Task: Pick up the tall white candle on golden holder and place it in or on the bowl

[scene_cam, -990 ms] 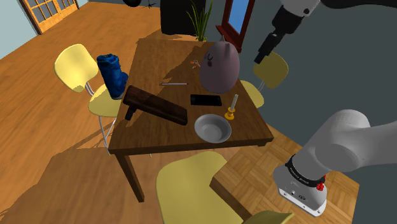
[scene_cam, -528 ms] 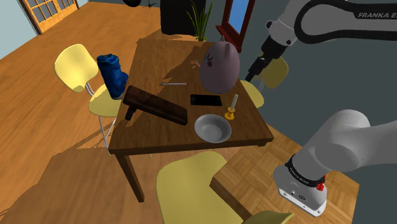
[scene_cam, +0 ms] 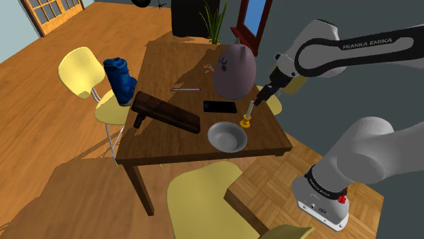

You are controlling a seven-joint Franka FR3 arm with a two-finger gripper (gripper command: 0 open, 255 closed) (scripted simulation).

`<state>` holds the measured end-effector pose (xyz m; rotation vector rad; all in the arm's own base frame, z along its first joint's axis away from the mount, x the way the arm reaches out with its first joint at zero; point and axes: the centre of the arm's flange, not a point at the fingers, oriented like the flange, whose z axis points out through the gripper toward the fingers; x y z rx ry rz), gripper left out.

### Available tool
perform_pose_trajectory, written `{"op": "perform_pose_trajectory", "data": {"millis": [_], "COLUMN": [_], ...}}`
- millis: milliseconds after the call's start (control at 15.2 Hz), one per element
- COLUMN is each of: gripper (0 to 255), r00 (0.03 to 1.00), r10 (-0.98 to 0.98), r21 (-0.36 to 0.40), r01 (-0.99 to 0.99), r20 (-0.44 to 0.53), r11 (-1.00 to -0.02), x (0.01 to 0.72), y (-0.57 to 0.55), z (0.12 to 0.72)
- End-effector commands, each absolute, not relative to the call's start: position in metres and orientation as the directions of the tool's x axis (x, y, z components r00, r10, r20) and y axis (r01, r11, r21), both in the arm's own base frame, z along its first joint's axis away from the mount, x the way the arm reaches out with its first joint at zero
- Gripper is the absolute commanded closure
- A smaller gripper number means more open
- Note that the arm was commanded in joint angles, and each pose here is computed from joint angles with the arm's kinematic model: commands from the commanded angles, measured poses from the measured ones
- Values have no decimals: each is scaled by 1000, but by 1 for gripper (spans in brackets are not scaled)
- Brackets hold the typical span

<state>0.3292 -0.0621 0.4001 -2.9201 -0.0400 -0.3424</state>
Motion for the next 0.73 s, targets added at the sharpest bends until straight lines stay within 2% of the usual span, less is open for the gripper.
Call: {"op": "perform_pose_trajectory", "data": {"millis": [0,198,660], "gripper": [0,0,0], "r00": [972,971,971], "r10": [-18,-47,-47], "r21": [-222,-262,-262], "r01": [36,16,16], "r20": [235,234,234], "r11": [-974,-965,-965], "x": [330,332,341], "y": [-64,-67,-58], "z": [374,333,299]}}
